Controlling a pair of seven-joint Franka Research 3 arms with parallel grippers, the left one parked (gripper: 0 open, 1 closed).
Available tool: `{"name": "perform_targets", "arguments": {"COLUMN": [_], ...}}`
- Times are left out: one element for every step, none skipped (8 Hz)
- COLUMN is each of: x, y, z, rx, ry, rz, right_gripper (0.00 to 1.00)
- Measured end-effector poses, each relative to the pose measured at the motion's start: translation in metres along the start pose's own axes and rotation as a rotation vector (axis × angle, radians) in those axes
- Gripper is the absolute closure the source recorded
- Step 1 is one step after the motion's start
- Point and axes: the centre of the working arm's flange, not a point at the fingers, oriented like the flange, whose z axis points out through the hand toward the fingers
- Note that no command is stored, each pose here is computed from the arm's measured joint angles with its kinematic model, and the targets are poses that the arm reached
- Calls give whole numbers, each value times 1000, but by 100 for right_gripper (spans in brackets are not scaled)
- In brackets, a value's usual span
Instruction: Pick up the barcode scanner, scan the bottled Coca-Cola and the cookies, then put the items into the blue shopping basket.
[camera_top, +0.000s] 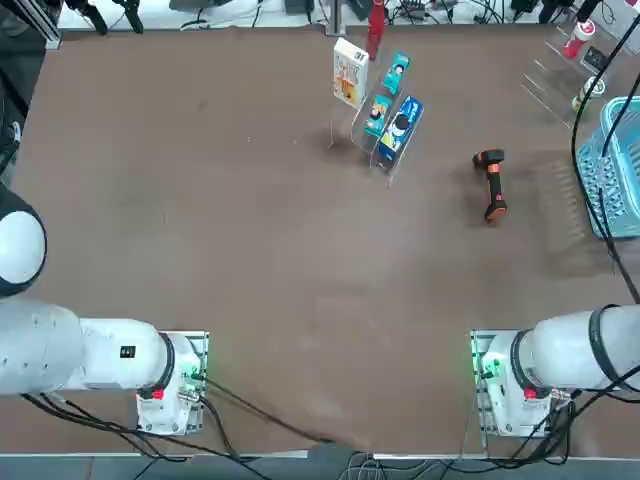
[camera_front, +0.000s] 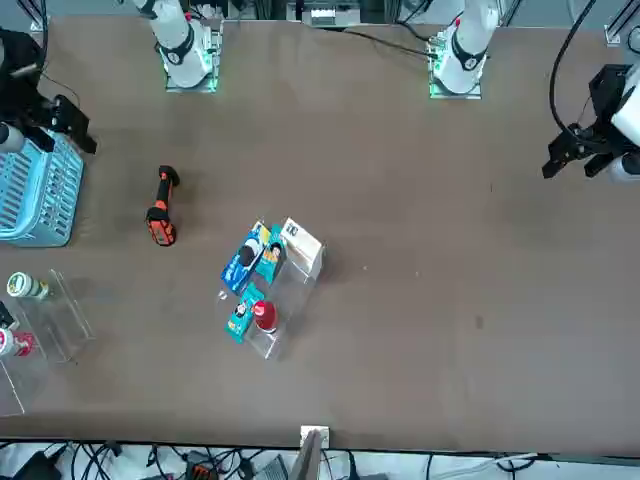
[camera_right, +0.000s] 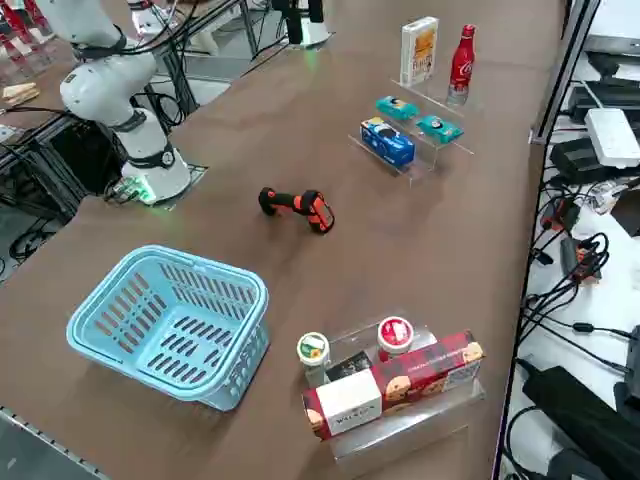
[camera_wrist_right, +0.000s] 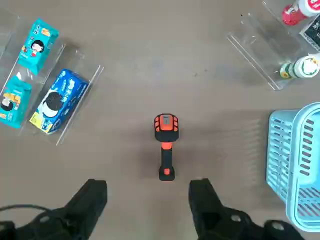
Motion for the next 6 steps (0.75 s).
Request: {"name": "perform_targets", "arguments": {"x": [0,0,-1,-1,-2,-4], "y": [0,0,0,0,0,-1], "z": [0,0,0,3,13,29], "rx": [0,0,0,-1,-3,-7], "ry": [0,0,-3,-15,-39,-60], "rz": [0,0,0,0,15,49], "right_gripper": [0,0,0,0,0,0]}}
